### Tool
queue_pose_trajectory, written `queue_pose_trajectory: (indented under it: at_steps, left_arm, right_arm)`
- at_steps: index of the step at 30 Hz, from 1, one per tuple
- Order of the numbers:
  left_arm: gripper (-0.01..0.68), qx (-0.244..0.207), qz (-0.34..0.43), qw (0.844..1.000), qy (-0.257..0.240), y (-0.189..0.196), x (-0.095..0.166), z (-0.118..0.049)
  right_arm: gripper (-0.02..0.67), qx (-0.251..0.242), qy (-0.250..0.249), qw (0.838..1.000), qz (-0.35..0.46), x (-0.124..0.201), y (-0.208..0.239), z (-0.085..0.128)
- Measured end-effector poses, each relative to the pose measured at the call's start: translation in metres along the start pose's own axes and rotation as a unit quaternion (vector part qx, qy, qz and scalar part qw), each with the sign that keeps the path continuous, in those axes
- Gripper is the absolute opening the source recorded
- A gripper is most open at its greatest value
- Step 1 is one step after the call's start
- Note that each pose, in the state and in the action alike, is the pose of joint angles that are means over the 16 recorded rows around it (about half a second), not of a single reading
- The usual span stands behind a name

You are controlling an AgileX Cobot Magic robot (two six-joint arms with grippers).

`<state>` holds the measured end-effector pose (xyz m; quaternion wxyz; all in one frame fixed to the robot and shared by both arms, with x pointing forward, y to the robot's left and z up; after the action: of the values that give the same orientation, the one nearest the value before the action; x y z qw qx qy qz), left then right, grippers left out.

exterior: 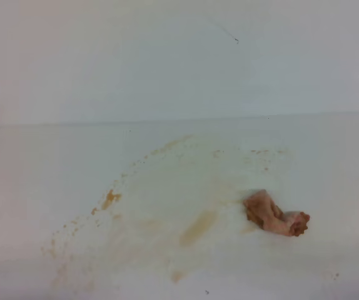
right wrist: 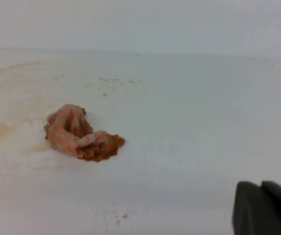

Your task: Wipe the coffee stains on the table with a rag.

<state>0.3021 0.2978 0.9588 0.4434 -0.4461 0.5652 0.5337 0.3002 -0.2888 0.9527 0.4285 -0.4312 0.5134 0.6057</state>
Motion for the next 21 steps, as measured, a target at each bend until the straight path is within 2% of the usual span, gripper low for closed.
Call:
queue_pose_trajectory:
  at_steps: [21]
  left_arm:
    - [-0.003,0.000,0.006,1.000,0.000,-0.0009,0.0020,0.0001]
  right_arm:
    - [0.000,0.000,0.000,1.000,0.000,0.0000,0.0000,0.0000]
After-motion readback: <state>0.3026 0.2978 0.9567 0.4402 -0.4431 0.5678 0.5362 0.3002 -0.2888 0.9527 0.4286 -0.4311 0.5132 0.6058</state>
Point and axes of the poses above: a point on each arm's last joint axis where the gripper is mounted, y pointing back along that axis away from the gripper, z along the wrist's bending axis when the last joint is at zero, x = y × z, the point moved 1 cm from there along -y, pointing out along that axis toward the gripper, and after that the axes turned 10 degrees about -y, right-handed, at the moved point
